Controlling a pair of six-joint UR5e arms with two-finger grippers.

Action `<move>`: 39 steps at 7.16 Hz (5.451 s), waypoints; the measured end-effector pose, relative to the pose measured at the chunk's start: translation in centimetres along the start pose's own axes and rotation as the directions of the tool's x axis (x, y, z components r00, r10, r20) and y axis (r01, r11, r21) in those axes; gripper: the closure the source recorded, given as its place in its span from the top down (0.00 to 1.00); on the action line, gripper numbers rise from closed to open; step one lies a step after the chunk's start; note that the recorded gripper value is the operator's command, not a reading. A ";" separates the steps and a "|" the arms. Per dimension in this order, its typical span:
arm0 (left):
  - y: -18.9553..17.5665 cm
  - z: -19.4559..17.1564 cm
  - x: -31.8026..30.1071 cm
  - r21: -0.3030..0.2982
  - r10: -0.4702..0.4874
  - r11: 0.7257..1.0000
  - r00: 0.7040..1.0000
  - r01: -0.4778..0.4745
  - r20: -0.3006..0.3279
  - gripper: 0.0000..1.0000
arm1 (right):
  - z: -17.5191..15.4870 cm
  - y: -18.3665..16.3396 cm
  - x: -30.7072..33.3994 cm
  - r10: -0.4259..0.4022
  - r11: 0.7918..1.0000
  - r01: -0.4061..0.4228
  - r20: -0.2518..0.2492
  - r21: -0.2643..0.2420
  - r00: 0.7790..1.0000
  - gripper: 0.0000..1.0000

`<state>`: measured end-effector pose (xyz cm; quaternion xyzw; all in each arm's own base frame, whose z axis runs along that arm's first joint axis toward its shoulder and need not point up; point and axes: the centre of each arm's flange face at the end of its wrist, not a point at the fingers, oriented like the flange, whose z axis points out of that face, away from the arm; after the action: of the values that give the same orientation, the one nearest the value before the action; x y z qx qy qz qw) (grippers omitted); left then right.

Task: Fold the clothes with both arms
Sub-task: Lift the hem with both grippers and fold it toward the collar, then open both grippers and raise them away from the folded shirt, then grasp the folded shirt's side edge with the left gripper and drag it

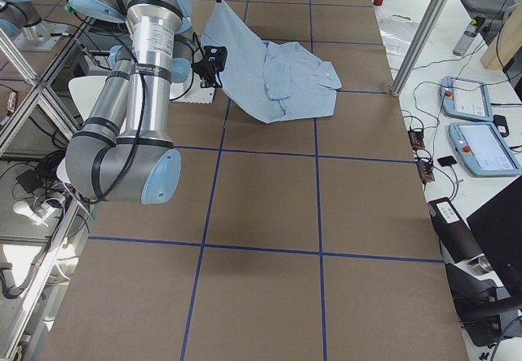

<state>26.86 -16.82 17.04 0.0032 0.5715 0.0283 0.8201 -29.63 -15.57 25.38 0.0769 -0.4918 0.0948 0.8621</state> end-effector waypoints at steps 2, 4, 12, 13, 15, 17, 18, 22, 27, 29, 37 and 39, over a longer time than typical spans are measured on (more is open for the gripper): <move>-3.6 3.1 -1.5 0.071 -0.053 0.996 0.993 0.046 0.104 0.00 | 1.6 -2.7 -3.3 0.015 0.998 -0.015 -0.007 0.062 1.000 0.00; -9.2 6.1 -3.2 0.208 -0.076 0.978 0.978 0.035 0.196 0.00 | 5.9 -7.4 -10.5 0.026 0.985 -0.022 -0.021 0.171 0.999 0.00; -26.5 14.8 -9.9 0.479 -0.153 0.874 0.894 -0.076 0.421 0.00 | 21.9 -28.2 -13.7 0.063 0.913 0.007 -0.158 0.407 0.985 0.00; -28.2 16.7 -11.9 0.472 -0.111 0.873 0.893 -0.122 0.436 0.00 | 24.7 -29.1 -12.5 0.059 0.913 0.015 -0.169 0.407 0.984 0.00; -31.0 18.9 -15.8 0.455 -0.037 0.867 0.883 -0.205 0.467 0.00 | 27.4 -30.3 -10.9 0.052 0.914 0.025 -0.176 0.406 0.983 0.00; -32.3 19.0 -17.7 0.448 0.005 0.858 0.877 -0.250 0.480 0.00 | 27.3 -31.0 -10.9 0.035 0.915 0.035 -0.167 0.402 0.985 0.00; -32.7 18.9 -18.0 0.440 0.024 0.856 0.871 -0.272 0.491 0.52 | 27.1 -31.1 -11.2 0.031 0.915 0.036 -0.159 0.401 0.987 0.81; -31.6 16.9 -17.0 0.357 0.132 0.883 0.891 -0.305 0.435 1.00 | 25.4 -32.9 -11.3 0.001 0.945 0.042 -0.131 0.325 0.991 1.00; -24.5 14.9 -16.7 0.283 0.133 0.932 0.939 -0.228 0.318 1.00 | 24.4 -31.5 -10.4 -0.035 0.970 0.059 -0.103 0.235 0.994 1.00; -20.5 18.9 -15.5 0.231 0.106 0.957 0.950 -0.178 0.294 0.99 | 24.4 -31.3 -10.3 -0.037 0.970 0.061 -0.103 0.235 0.994 1.00; -13.9 23.4 -15.2 0.184 0.048 0.977 0.953 -0.106 0.298 0.00 | 24.6 -31.0 -10.3 -0.041 0.970 0.065 -0.103 0.235 0.994 1.00; -13.6 21.8 -16.4 0.187 0.048 0.976 0.949 -0.111 0.311 0.00 | 24.8 -30.6 -10.5 -0.045 0.970 0.067 -0.101 0.232 0.994 1.00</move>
<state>42.27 -30.63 39.45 0.1138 0.4375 0.0024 0.8920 -48.24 -51.74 27.64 0.1875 -0.4331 0.1315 0.8718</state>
